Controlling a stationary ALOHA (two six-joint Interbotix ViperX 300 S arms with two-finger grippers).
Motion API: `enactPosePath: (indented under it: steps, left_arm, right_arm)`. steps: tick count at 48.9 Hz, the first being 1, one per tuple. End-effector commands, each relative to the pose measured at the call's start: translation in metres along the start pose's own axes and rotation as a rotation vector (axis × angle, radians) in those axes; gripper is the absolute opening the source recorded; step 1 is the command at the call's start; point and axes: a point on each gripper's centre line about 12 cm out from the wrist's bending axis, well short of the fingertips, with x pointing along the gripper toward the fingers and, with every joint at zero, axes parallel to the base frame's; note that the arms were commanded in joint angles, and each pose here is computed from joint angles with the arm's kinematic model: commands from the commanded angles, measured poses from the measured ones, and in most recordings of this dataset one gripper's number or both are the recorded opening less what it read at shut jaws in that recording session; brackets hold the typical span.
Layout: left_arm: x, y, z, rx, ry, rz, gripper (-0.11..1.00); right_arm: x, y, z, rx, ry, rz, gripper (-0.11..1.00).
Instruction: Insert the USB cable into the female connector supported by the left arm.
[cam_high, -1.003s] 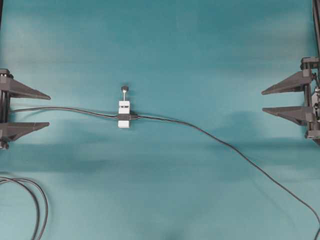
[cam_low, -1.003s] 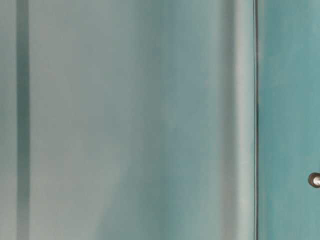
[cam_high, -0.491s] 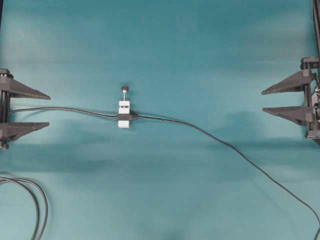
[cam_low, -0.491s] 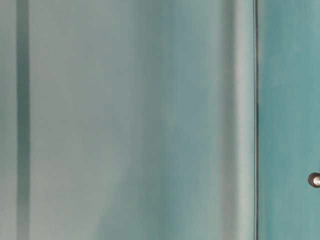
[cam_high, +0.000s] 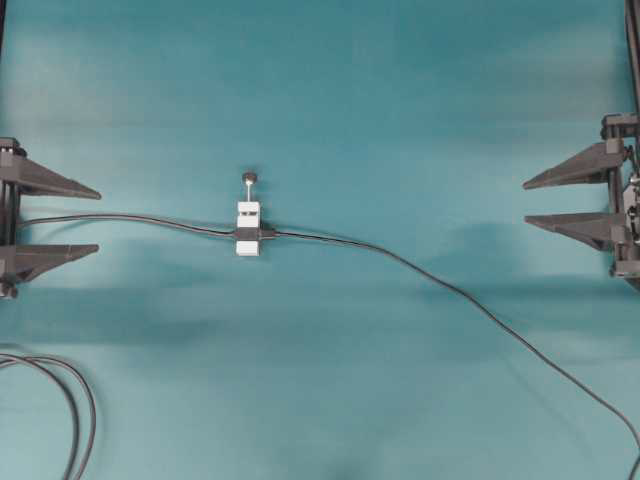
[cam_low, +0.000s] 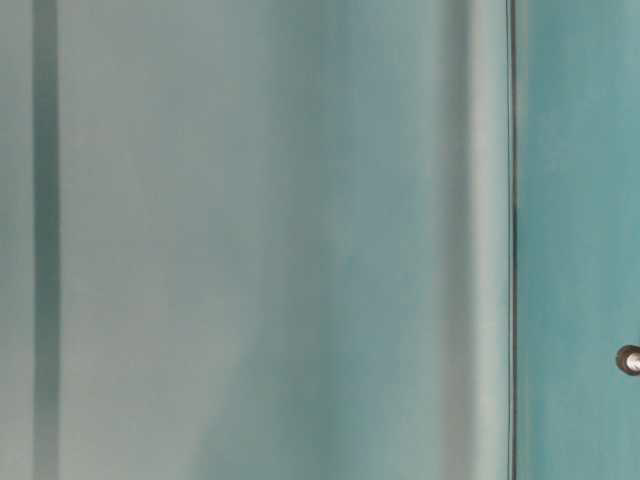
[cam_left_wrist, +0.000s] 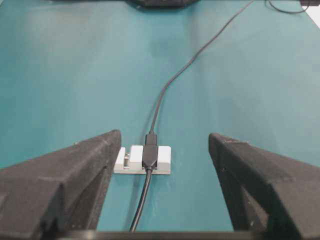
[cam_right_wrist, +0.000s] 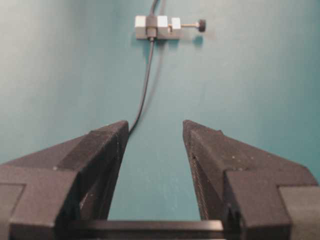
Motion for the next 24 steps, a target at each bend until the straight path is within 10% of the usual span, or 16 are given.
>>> enactPosePath:
  steps: [1,24]
  left_arm:
    - [0.0019,-0.0001,0.008,0.005,-0.02,-0.002,0.83]
    - [0.0004,-0.0004,-0.001,0.005,0.003,-0.002,0.83]
  right_arm:
    - [0.0014,0.0,0.0114,-0.006,-0.028,0.0,0.54]
    - [0.001,-0.0002,0.0056,-0.003,-0.014,-0.001,0.55]
